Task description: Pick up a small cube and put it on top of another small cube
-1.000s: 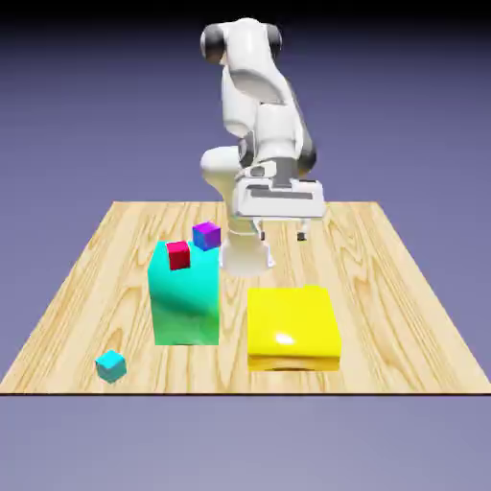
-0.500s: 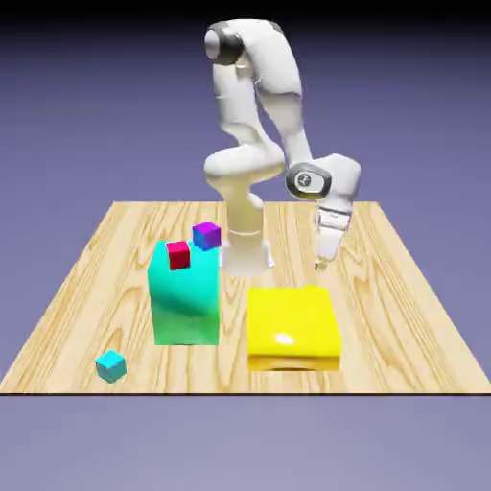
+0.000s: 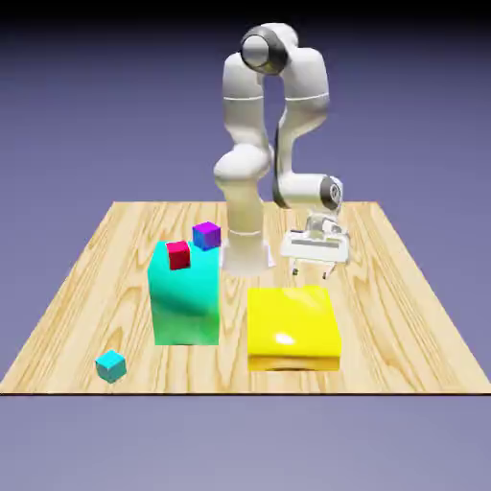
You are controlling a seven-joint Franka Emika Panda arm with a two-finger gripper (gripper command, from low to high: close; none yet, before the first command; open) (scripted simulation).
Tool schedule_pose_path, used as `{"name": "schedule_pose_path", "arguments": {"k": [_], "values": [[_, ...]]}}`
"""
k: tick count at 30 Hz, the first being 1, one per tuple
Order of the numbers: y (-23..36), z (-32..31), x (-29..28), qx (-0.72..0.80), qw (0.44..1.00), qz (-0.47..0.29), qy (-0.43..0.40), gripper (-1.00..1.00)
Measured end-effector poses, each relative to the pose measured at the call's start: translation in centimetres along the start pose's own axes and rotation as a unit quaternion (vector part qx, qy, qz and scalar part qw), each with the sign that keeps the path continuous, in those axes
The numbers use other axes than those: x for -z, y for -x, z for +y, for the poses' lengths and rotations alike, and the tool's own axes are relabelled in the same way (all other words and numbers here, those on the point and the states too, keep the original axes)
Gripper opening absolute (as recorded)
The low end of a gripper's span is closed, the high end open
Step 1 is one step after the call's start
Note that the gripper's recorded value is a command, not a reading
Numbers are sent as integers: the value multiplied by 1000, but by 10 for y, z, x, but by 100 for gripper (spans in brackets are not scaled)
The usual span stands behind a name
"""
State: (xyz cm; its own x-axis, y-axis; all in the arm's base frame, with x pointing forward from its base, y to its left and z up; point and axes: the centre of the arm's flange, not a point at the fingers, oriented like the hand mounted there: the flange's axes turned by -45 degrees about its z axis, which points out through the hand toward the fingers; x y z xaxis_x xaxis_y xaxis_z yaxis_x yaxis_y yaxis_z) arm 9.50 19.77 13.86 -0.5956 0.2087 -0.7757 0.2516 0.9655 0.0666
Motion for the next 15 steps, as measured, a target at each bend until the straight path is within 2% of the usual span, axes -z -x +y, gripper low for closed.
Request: {"name": "schedule_pose_path", "arguments": {"k": [3, 5, 12, 13, 15], "values": [[-14, -11, 3, 92, 993, -26, 67, 0], [-14, -12, 3, 92, 993, -27, 67, 0], [-26, -6, -52, 92, 993, -27, 66, 0], [-28, -6, -59, 92, 993, -26, 67, -100], [-28, -6, -59, 92, 993, -27, 66, -100]]}}
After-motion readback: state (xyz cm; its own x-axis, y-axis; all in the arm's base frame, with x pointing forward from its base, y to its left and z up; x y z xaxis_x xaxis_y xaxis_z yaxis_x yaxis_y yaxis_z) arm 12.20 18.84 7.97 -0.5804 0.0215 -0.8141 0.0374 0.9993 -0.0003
